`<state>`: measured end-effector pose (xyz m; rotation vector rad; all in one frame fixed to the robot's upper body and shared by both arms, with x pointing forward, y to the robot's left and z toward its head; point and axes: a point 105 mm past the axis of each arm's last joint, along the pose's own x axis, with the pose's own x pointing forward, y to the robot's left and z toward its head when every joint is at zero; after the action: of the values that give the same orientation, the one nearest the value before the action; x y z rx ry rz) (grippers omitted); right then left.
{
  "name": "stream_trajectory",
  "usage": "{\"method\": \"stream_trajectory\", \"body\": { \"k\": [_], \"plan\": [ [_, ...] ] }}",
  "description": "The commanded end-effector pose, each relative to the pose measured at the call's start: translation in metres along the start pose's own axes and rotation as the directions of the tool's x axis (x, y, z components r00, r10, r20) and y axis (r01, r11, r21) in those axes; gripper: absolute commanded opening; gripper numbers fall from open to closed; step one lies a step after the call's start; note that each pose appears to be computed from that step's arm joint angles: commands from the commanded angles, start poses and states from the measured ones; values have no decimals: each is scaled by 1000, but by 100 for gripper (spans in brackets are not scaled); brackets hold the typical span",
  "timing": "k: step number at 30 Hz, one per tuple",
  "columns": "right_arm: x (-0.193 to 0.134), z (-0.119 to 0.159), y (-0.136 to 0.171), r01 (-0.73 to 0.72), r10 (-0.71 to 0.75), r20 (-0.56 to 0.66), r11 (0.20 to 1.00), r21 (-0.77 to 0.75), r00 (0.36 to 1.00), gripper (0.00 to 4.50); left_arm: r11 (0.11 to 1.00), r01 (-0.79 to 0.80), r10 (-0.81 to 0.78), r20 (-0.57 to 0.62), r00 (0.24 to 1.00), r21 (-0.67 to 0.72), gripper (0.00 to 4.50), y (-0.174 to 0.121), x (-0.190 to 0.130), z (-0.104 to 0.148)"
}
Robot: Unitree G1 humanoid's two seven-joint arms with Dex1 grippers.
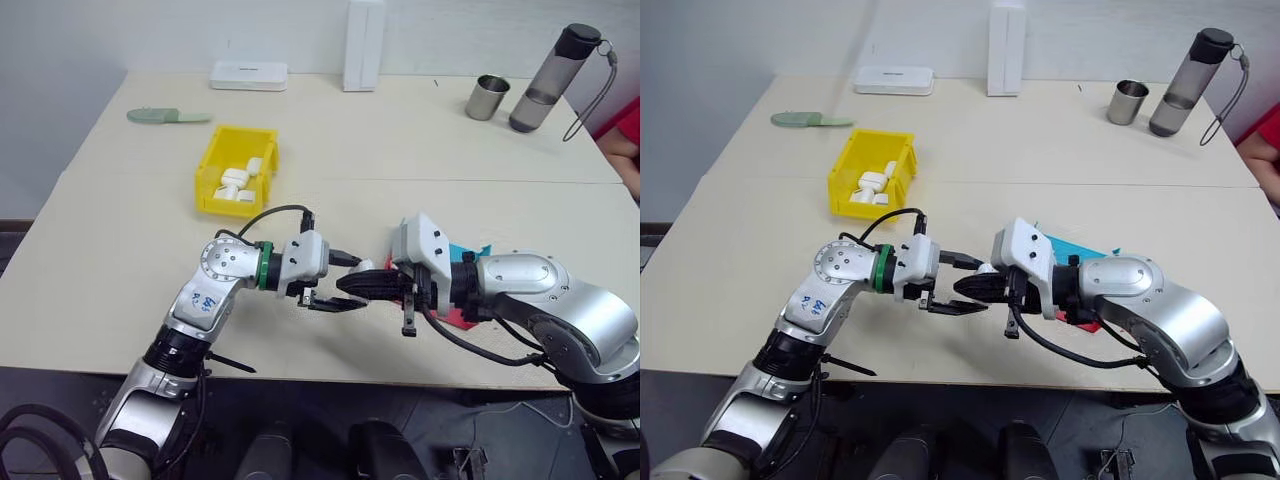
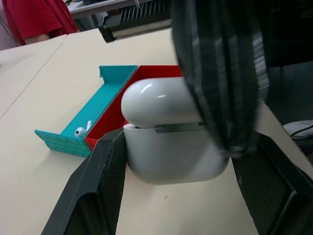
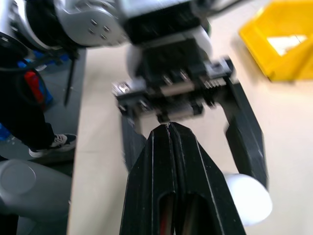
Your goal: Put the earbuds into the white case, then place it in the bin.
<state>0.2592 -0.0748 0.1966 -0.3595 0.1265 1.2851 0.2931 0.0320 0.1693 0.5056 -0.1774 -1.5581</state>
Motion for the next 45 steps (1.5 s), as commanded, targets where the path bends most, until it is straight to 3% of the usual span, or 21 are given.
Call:
{"method": "stream_trajectory", "body": {
  "k": [1, 6, 10, 12, 15, 19, 22, 25, 32, 40, 45],
  "plan": [
    [-20, -10, -8, 48, -47, -52, 999, 17, 998, 2, 998, 13, -15, 34, 999, 57, 281, -4, -5, 12],
    [-32, -19, -10, 60, -58, -20, 996, 72, 998, 2, 999, -1, -3, 86, 996, 46, 281, -4, -10, 17],
    [-50, -7, -17, 135, -162, 212, 982, 135, 964, 2, 997, -72, 75, 165, 983, -23, 281, 2, -25, 23],
    [-69, -9, -20, 212, -250, 255, 963, 168, 934, 18, 990, -126, 134, 139, 981, -61, 281, 6, -38, 17],
    [-97, -18, -10, 317, -359, 285, 930, 184, 889, 92, 962, -246, 257, 89, 962, -119, 281, 17, -68, 11],
    [-118, -19, 0, 490, -500, 351, 863, 125, 791, 234, 891, -418, 435, 72, 897, -175, 281, 42, -104, 18],
    [-124, -14, 14, 557, -539, 424, 825, 91, 728, 334, 688, -720, 709, -130, 693, -90, 281, 87, -156, 5],
    [-131, -11, 14, 602, -579, 462, 790, 114, 672, 440, 596, -799, 781, -178, 599, -74, 281, 112, -178, 0],
    [-131, -12, 8, 632, -581, 470, 772, 60, 665, 446, 545, -821, 782, -250, 572, -171, 281, 155, -165, -21],
    [-125, -12, 9, 629, -568, 474, 777, 39, 673, 446, 427, -898, 819, -374, 435, -108, 281, 171, -173, -48],
    [-128, -16, 8, 640, -581, 466, 768, 40, 668, 450, 393, -915, 865, -299, 402, -91, 441, 172, -185, -42]
  ]
}}
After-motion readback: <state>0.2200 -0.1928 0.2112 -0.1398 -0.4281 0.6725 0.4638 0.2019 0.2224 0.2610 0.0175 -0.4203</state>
